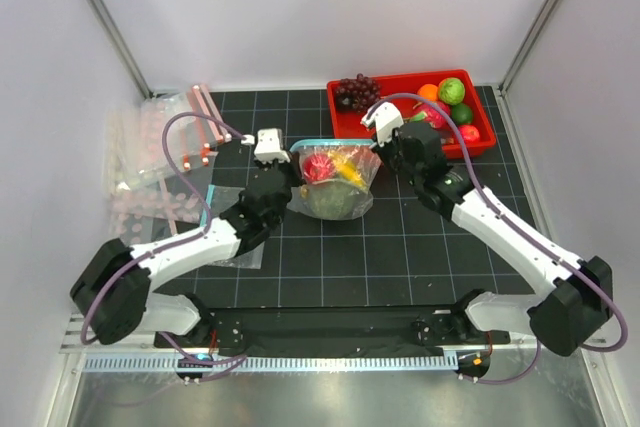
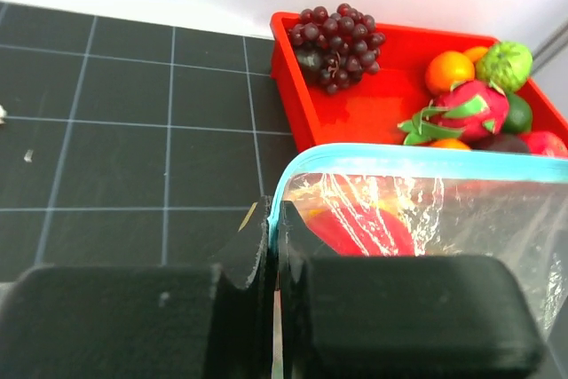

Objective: Place the food in the zip-top bag and seal the zipper
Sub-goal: Place the zipper food storage bag at the center of the board, then reset both arms

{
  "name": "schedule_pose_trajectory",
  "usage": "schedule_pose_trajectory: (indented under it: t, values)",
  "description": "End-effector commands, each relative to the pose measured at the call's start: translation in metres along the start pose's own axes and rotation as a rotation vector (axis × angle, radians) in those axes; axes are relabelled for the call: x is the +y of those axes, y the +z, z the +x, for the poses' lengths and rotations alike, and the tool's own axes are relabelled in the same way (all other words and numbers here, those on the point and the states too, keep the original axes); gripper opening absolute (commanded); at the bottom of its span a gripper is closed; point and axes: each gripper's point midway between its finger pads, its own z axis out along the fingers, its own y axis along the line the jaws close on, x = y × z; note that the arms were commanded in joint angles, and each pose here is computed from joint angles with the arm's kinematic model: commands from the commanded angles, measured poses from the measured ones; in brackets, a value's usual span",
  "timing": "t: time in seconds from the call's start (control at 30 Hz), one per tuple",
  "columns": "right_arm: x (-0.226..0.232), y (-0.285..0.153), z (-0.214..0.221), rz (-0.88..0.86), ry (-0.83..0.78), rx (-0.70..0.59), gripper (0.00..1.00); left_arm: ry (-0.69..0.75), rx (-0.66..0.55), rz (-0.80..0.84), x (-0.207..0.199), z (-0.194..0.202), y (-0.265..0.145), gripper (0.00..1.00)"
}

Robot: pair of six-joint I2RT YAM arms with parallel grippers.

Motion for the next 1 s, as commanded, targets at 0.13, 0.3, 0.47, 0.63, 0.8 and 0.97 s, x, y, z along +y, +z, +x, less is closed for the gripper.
schedule_pose_trajectory:
  t: [0.13,0.3,0.47,0.63,0.8,0.97]
  values:
    - [-0.045,0.027,-0.011,0.3,0.154,-0.043,0.09,-0.197,0.002,0.015,-0.021,-0.006,0.042,0.22]
    - [-0.07,0.015,-0.01,0.464,0.242,-0.047,0.64,-0.199,0.027,0.078,-0.031,-0.015,0.04,0.74]
    - [-0.095,-0.023,-0.029,0.597,0.413,-0.193,0.99,-0.184,-0.025,0.06,-0.019,-0.071,0.011,0.87]
    - [-0.118,-0.072,-0.032,0.749,0.716,-0.187,1.0,-0.219,0.006,0.027,0.003,-0.094,-0.031,1.0]
    - [-0.094,-0.085,-0.023,0.633,1.008,-0.202,0.99,-0.225,0.046,-0.002,0.031,-0.074,-0.064,1.0]
    - [-0.082,-0.09,0.019,0.658,1.095,-0.214,1.0,-0.269,0.133,0.023,0.042,-0.025,-0.081,1.0]
